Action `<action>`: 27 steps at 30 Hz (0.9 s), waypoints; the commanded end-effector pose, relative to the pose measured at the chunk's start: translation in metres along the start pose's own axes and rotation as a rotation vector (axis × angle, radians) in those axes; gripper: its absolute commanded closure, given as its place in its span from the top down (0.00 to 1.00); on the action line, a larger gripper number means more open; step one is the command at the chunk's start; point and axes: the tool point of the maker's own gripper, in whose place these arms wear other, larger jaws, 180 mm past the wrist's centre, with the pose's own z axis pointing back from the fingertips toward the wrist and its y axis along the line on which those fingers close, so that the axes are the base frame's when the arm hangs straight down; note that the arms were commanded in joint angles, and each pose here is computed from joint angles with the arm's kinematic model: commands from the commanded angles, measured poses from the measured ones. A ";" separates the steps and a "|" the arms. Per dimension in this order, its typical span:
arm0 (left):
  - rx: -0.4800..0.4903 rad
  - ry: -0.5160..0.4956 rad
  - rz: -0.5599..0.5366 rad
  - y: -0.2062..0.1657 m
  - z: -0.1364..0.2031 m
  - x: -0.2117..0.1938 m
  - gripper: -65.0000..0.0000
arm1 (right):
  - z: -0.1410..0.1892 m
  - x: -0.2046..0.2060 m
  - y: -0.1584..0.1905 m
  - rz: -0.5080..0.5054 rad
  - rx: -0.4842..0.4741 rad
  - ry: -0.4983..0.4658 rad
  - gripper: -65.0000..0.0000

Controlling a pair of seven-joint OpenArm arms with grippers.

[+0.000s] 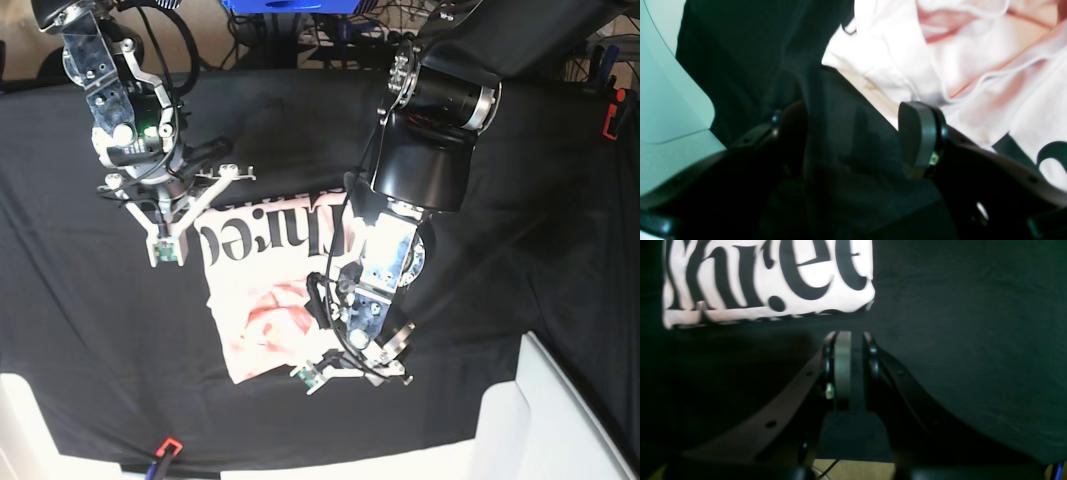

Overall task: Fold the T-shirt properly
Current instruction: 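Tuck the loose pink fabric under the folded stack with the left gripper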

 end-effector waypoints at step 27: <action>-0.216 -0.178 0.161 -0.034 -0.018 0.043 0.64 | 0.003 0.007 -0.002 0.001 -0.008 -0.032 0.09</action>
